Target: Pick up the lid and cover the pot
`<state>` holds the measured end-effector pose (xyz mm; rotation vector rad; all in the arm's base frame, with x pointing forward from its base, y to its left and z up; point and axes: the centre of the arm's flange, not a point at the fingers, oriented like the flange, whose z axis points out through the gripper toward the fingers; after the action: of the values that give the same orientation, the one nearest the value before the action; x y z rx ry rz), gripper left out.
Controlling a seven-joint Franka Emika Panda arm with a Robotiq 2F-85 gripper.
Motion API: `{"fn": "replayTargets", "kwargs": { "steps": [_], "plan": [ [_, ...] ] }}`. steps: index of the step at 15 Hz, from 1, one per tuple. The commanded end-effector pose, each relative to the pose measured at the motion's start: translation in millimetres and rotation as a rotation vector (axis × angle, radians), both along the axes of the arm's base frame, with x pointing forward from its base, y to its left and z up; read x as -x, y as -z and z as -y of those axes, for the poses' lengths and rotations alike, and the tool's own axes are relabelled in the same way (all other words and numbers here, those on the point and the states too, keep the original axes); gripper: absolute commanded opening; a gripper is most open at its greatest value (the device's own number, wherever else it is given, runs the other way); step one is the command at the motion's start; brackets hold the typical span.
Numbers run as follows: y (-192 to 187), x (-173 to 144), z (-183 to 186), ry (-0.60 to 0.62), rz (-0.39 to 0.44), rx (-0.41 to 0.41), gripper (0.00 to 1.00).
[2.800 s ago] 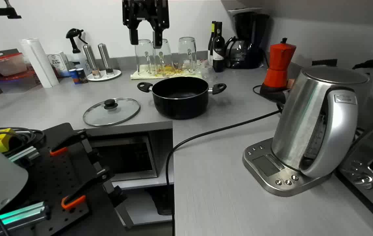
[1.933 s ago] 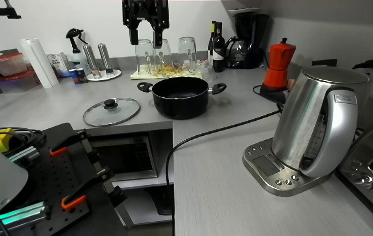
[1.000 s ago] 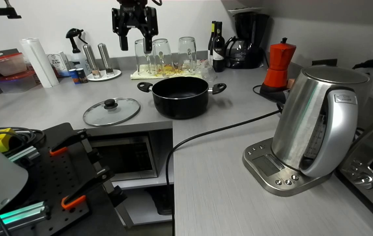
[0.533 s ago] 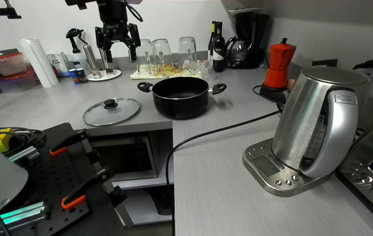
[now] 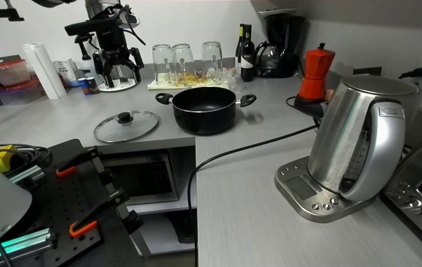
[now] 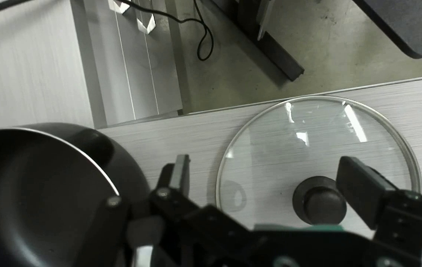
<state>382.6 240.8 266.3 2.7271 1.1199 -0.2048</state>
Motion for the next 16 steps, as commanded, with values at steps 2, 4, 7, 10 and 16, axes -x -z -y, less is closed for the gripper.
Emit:
{"fn": "replayTargets", "kwargs": {
  "steps": [2,4,7,10,16],
  "plan": [
    [37.8,-5.8,-43.2,-0.117,0.015,-0.021,1.0],
    [50.2,-7.4,-58.2,-0.159,0.017,-0.049,1.0],
    [65.3,-10.7,-76.7,-0.199,0.015,-0.095,1.0],
    [81.6,-14.7,-90.8,-0.218,0.004,-0.148,1.0],
    [116.9,-10.5,-98.3,-0.241,-0.032,-0.213,1.0]
  ]
}}
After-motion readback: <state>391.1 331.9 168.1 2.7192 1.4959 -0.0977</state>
